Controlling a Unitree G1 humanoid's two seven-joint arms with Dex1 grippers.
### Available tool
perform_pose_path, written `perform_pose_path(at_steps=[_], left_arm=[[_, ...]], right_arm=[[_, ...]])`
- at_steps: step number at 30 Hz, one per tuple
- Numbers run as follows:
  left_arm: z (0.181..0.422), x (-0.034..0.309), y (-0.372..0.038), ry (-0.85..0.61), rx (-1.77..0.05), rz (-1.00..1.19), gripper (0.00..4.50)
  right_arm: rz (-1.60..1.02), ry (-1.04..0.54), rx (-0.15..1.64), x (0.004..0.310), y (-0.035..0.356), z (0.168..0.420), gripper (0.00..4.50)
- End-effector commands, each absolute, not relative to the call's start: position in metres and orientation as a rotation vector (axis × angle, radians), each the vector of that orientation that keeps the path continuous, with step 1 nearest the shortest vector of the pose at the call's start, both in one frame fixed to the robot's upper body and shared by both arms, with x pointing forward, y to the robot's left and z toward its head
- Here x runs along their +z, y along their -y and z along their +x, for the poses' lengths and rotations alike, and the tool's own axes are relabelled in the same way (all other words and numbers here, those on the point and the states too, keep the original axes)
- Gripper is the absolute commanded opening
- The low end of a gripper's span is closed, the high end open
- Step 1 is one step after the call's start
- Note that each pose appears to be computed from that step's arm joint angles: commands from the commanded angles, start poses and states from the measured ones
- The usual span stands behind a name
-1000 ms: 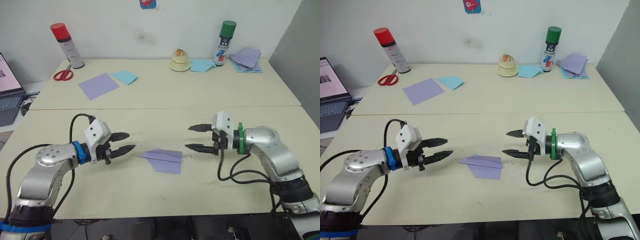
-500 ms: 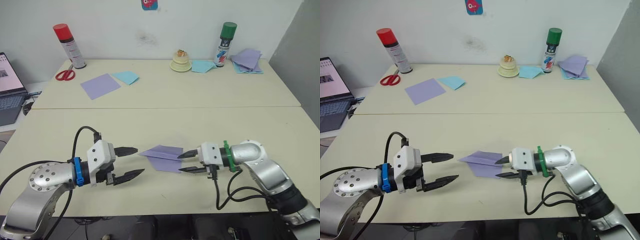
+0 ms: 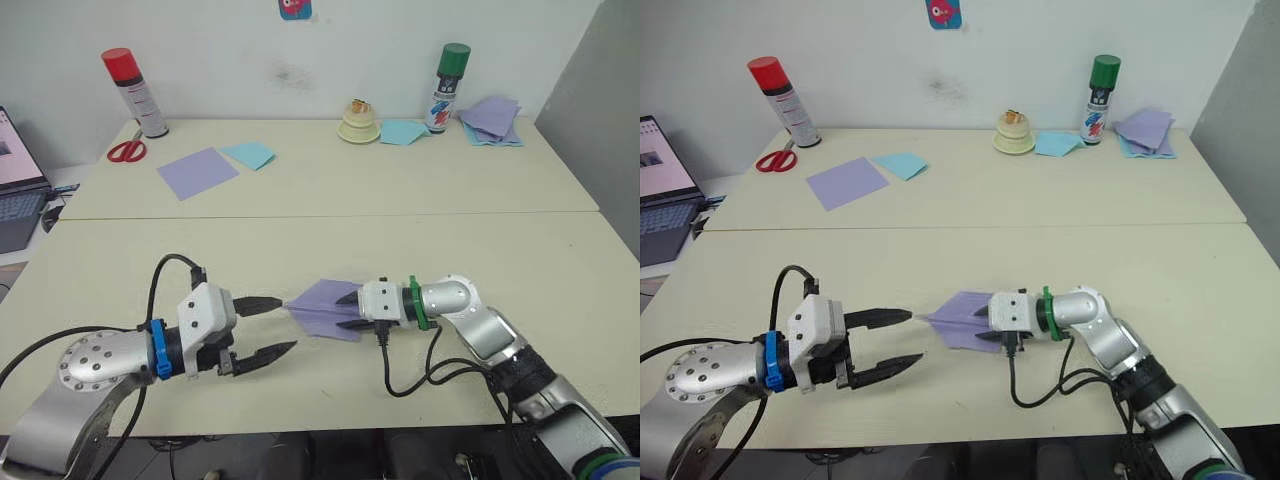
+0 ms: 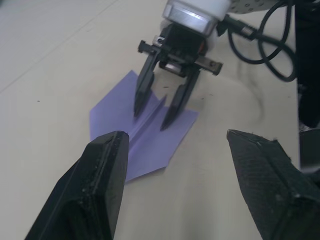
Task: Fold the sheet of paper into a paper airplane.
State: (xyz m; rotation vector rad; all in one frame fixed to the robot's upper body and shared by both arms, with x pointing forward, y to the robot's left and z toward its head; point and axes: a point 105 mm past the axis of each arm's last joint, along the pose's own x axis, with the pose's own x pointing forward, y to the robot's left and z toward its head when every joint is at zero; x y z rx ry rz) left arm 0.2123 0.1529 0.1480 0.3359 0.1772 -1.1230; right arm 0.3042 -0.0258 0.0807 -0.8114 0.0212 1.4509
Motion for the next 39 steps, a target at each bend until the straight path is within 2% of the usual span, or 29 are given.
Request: perform_pose_path(at_steps=[1, 7, 12, 13, 17, 22, 25, 30, 33, 39], left_arm=[[0.206, 0.163, -0.151, -0.152, -1.141, 0.352, 4.46], [0.206, 0.174, -0.149, -0.144, -1.137, 0.301, 4.46], [0.209, 0.18, -0.15, -0.141, -1.131, 0.29, 4.5], [0.211, 0.182, -0.15, -0.136, -1.129, 0.286, 4.5], [0.22, 0.189, -0.149, -0.101, -1.108, 0.283, 4.5], [0.22, 0.188, -0.139, -0.102, -1.153, 0.26, 4.5], [0.227, 0.194, -0.133, -0.069, -1.157, 0.233, 4.5], [0.239, 0.207, -0.121, -0.017, -1.183, 0.195, 4.5], [0.246, 0.208, -0.113, -0.009, -1.22, 0.202, 4.5], [0.255, 0.208, -0.108, -0.007, -1.266, 0.239, 4.5]], right_arm=[[-0.852, -0.008, 1.443, 0.085, 0.023, 0.312, 1.72], [-0.836, -0.054, 1.42, 0.08, 0.026, 0.316, 1.72], [-0.766, -0.098, 1.395, 0.077, 0.031, 0.318, 0.13], [-0.751, -0.103, 1.382, 0.078, 0.033, 0.319, 0.04], [-0.651, -0.125, 1.305, 0.086, 0.047, 0.323, 0.04], [-0.568, -0.158, 1.13, 0.097, 0.09, 0.325, 0.04], [-0.43, -0.146, 0.91, 0.119, 0.122, 0.332, 0.04], [-0.248, -0.167, 0.444, 0.147, 0.189, 0.348, 0.04], [-0.179, -0.223, 0.238, 0.146, 0.219, 0.352, 0.04], [-0.109, -0.298, 0.083, 0.13, 0.233, 0.354, 0.04]])
